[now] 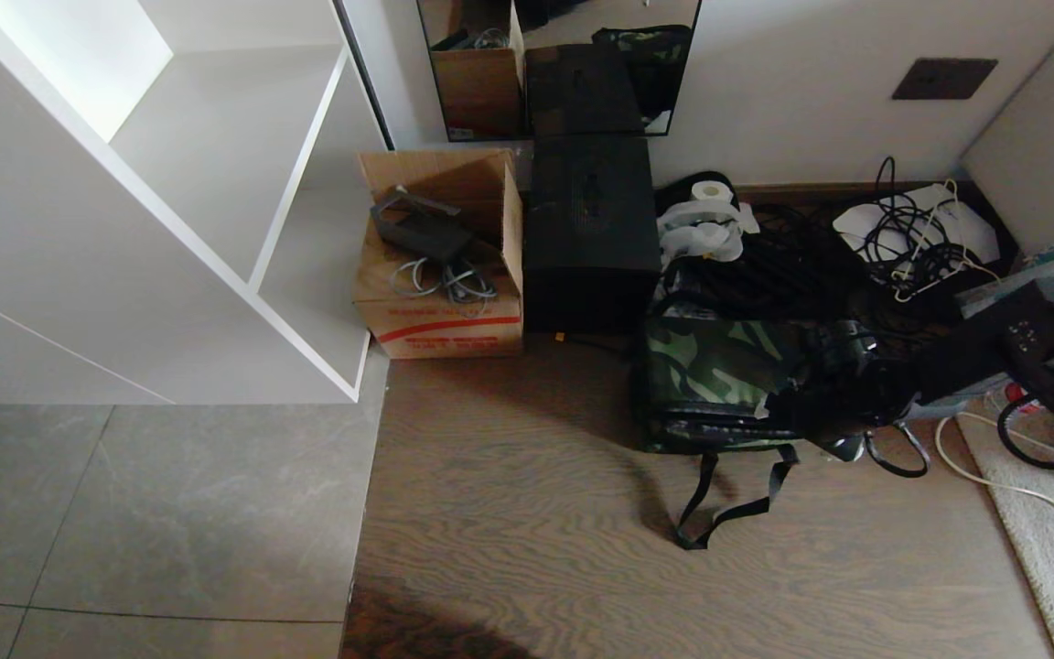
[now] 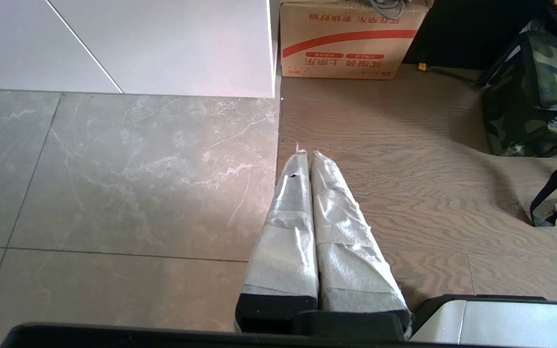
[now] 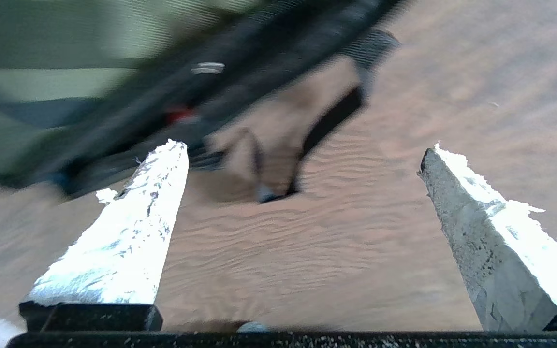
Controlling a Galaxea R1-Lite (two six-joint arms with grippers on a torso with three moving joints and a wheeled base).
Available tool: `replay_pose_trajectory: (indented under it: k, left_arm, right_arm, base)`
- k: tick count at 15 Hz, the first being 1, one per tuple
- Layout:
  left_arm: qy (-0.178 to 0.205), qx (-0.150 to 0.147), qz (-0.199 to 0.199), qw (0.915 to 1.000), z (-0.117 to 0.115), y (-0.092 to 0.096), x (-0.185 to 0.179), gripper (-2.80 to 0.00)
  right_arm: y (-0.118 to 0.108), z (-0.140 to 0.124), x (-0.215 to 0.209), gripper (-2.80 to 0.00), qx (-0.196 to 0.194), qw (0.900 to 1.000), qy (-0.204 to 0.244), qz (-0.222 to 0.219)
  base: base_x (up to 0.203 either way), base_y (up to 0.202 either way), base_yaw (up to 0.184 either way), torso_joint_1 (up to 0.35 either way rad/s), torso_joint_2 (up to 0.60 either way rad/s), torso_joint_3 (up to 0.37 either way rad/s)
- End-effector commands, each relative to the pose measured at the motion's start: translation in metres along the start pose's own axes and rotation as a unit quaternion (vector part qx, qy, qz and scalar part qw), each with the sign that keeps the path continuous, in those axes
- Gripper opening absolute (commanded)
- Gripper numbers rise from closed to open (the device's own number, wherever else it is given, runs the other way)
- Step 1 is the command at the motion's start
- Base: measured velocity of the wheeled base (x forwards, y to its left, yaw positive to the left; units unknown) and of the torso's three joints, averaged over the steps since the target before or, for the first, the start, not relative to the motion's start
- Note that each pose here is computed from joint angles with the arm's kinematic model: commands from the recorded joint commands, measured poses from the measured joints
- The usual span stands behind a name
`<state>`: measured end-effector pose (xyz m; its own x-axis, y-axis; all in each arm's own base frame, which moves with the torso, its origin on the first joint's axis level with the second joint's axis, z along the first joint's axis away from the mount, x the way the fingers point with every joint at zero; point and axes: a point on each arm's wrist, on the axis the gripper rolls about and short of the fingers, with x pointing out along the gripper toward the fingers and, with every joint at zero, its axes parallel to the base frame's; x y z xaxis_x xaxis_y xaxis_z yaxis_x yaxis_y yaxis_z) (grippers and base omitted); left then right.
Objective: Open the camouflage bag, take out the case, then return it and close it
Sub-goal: Open the top of the storage box
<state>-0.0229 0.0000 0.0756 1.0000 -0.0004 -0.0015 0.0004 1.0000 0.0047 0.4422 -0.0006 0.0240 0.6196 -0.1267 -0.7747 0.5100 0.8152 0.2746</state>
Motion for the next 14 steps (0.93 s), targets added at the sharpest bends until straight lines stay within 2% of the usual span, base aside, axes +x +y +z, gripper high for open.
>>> replay_pose_trajectory:
  k: [1, 4, 9, 11, 14]
  left_arm:
    - [0.0, 0.0, 0.0, 1.0, 0.0, 0.0, 0.0, -2.8]
    - [-0.001, 0.0, 0.0, 1.0, 0.0, 0.0, 0.0, -2.8]
    - [0.001, 0.0, 0.0, 1.0, 0.0, 0.0, 0.0, -2.8]
    - [0.0, 0.0, 0.0, 1.0, 0.0, 0.0, 0.0, -2.8]
    - [0.0, 0.0, 0.0, 1.0, 0.0, 0.0, 0.0, -2.8]
  right_arm:
    - [0.001, -0.015, 0.015, 0.0, -0.007, 1.0, 0.019, -0.01]
    - [0.011, -0.025, 0.026, 0.0, -0.019, 1.0, 0.016, -0.015]
    - [0.029, -0.01, 0.04, 0.0, -0.019, 0.999, -0.028, -0.001]
    - [0.027, -0.009, 0.041, 0.0, -0.038, 0.999, -0.017, -0.013]
    - [0.019, -0.012, 0.045, 0.0, -0.039, 0.999, 0.005, -0.029]
  base:
    - [0.0, 0.0, 0.0, 0.0, 0.0, 0.0]
    - [0.0, 0.0, 0.0, 0.0, 0.0, 0.0]
    - [0.0, 0.0, 0.0, 0.0, 0.0, 0.0]
    - [0.0, 0.0, 0.0, 0.0, 0.0, 0.0]
    - [0.0, 0.0, 0.0, 0.0, 0.0, 0.0]
